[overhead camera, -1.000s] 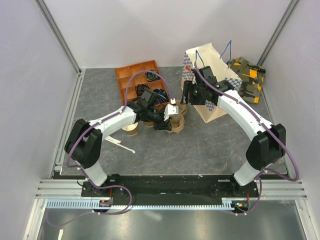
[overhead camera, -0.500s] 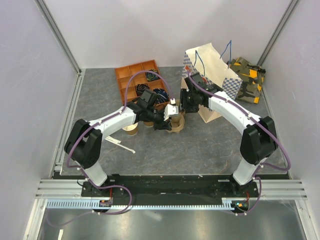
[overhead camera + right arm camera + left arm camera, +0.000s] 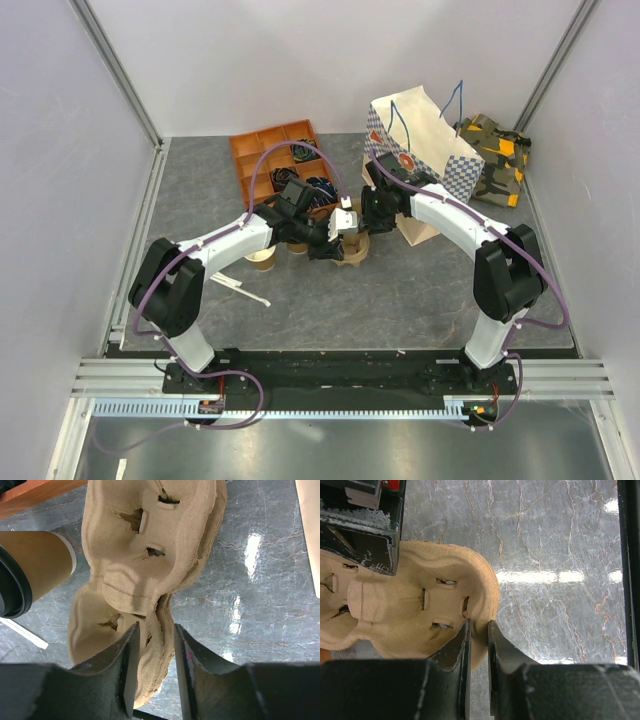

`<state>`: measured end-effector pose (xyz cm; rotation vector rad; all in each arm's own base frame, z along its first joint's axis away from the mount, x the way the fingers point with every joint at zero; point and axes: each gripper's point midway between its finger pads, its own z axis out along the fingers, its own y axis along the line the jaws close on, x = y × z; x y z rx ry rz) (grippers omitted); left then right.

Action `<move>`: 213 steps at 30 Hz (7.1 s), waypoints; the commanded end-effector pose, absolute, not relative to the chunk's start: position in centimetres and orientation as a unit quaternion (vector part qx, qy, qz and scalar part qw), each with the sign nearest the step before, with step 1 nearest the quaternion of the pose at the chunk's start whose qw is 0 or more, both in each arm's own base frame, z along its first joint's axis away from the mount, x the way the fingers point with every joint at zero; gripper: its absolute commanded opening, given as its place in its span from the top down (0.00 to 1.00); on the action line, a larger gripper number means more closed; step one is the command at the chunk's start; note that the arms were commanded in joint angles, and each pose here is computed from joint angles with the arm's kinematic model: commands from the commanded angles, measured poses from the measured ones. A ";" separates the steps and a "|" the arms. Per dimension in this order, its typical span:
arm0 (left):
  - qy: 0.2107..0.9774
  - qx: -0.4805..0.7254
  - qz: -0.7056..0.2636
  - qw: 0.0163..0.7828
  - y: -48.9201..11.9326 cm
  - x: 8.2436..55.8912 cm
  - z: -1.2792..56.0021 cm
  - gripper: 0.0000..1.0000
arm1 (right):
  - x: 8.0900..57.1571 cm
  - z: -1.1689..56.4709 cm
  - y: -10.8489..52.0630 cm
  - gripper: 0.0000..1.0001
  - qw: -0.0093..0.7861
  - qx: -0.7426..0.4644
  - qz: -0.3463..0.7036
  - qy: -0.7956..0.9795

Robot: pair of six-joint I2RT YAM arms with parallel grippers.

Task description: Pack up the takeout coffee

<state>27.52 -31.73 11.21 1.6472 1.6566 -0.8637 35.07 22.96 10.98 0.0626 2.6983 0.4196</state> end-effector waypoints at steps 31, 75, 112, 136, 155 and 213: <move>0.653 0.612 -0.288 0.341 -31.0 29.2 13.3 0.26 | 35.8 12.5 24.1 1.00 0.184 0.037 0.230 0.955; 0.791 0.402 -0.341 0.310 -36.7 30.6 15.0 0.69 | 35.5 14.7 24.8 1.00 0.179 0.063 0.294 0.937; 0.843 0.340 -0.306 0.282 -35.5 31.9 13.8 0.98 | 35.0 13.9 24.6 0.80 0.166 0.056 0.287 0.942; 0.826 0.349 -0.304 0.321 -33.4 30.9 19.1 0.98 | 34.5 20.5 25.1 0.29 0.214 -0.102 0.353 0.905; 0.821 0.322 -0.288 0.373 -27.0 29.0 25.3 0.98 | 29.5 32.2 24.8 0.06 0.360 -0.431 0.399 0.725; 0.823 0.216 -0.294 0.435 -17.9 29.0 29.0 0.98 | 35.9 8.7 29.1 0.84 0.376 -0.888 -0.113 0.240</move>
